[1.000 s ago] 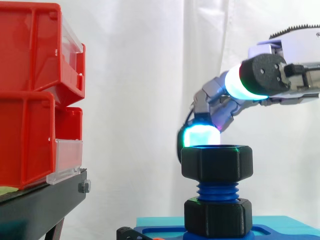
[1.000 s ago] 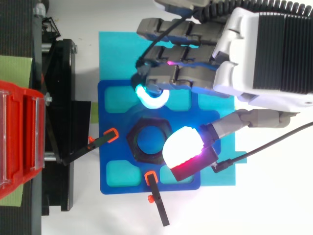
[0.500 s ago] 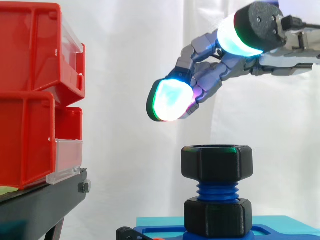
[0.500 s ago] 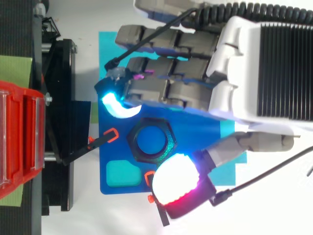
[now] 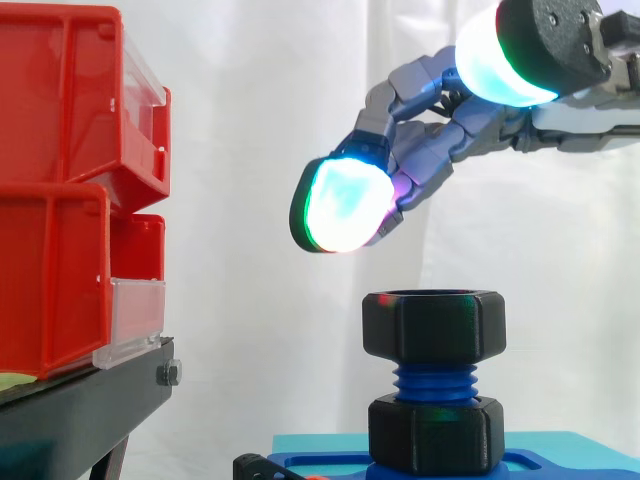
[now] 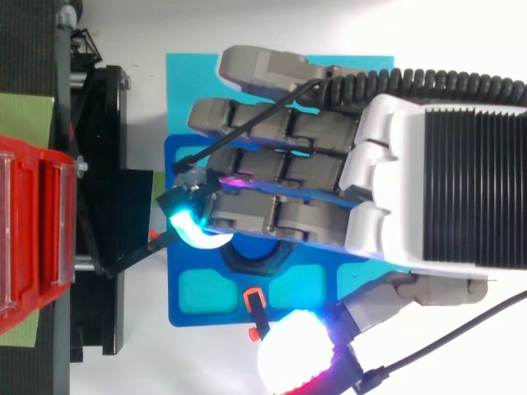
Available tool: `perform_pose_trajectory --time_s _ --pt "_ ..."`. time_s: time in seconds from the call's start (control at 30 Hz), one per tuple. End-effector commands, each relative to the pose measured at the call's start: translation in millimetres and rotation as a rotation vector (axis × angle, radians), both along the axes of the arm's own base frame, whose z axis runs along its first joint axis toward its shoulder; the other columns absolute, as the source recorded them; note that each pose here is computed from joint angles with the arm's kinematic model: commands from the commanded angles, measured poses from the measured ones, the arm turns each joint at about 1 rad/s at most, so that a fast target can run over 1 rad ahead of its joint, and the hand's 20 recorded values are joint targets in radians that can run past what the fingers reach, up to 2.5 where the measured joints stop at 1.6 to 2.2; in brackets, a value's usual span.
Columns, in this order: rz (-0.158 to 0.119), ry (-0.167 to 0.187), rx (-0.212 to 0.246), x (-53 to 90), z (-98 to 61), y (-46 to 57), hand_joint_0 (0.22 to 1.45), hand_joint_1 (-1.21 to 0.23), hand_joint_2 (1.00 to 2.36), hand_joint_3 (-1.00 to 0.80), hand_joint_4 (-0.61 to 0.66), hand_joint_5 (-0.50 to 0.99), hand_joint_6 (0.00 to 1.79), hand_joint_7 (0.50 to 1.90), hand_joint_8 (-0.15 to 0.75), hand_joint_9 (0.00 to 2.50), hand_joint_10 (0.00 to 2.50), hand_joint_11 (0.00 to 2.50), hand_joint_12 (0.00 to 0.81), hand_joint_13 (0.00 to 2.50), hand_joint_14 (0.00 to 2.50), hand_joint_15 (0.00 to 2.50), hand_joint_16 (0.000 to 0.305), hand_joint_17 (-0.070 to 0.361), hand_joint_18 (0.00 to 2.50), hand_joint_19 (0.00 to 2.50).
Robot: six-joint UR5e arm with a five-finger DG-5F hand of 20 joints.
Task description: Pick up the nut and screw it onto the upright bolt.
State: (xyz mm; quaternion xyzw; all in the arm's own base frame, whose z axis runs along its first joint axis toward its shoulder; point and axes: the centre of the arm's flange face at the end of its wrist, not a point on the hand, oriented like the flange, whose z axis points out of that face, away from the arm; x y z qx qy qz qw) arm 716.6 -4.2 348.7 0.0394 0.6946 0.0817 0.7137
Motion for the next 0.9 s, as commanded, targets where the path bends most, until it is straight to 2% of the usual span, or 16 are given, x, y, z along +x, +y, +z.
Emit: perform_pose_trajectory --time_s 0.0,0.07,0.2,0.37,0.57,0.63,0.73,0.87 --pt "0.002 0.009 -0.002 -2.4 -7.8 1.2 0.50 -0.14 1.00 -0.50 0.20 -0.12 0.50 0.79 0.234 0.57 0.00 0.00 0.322 0.33 0.00 0.00 0.034 0.077 0.00 0.00" --pt "-0.002 0.021 -0.005 -4.7 -13.7 -0.7 0.50 -0.14 1.00 -0.50 0.19 -0.12 0.50 0.79 0.235 0.57 0.00 0.00 0.322 0.33 0.00 0.00 0.034 0.077 0.00 0.00" --pt "-0.014 0.021 -0.004 -4.7 -13.7 -4.7 0.50 -0.14 1.00 -0.50 0.20 -0.11 0.50 0.80 0.236 0.57 0.00 0.00 0.322 0.33 0.00 0.00 0.034 0.077 0.00 0.00" --pt "-0.011 0.032 -0.005 -7.3 -21.2 -4.9 0.50 -0.14 1.00 -0.50 0.20 -0.11 0.50 0.81 0.238 0.57 0.00 0.00 0.322 0.34 0.00 0.00 0.034 0.077 0.00 0.00" --pt "-0.016 0.032 -0.007 -7.5 -21.8 -8.2 0.51 -0.14 1.00 -0.50 0.22 -0.10 0.50 0.84 0.240 0.57 0.00 0.00 0.320 0.34 0.00 0.00 0.034 0.076 0.00 0.00" --pt "-0.018 0.032 -0.007 -7.6 -21.8 -9.3 0.51 -0.15 1.00 -0.50 0.23 -0.10 0.50 0.88 0.239 0.57 0.00 0.00 0.319 0.34 0.00 0.00 0.034 0.076 0.00 0.00" --pt "-0.021 0.033 -0.007 -7.8 -21.9 -11.5 0.51 -0.15 1.00 -0.50 0.25 -0.07 0.50 1.05 0.239 0.57 0.00 0.00 0.317 0.35 0.00 0.00 0.033 0.074 0.00 0.00" --pt "-0.027 0.036 -0.007 -8.1 -22.2 -14.1 0.51 -0.16 1.00 -0.50 0.22 -0.06 0.50 1.18 0.242 0.58 0.00 0.00 0.313 0.36 0.00 0.00 0.032 0.072 0.00 0.00"
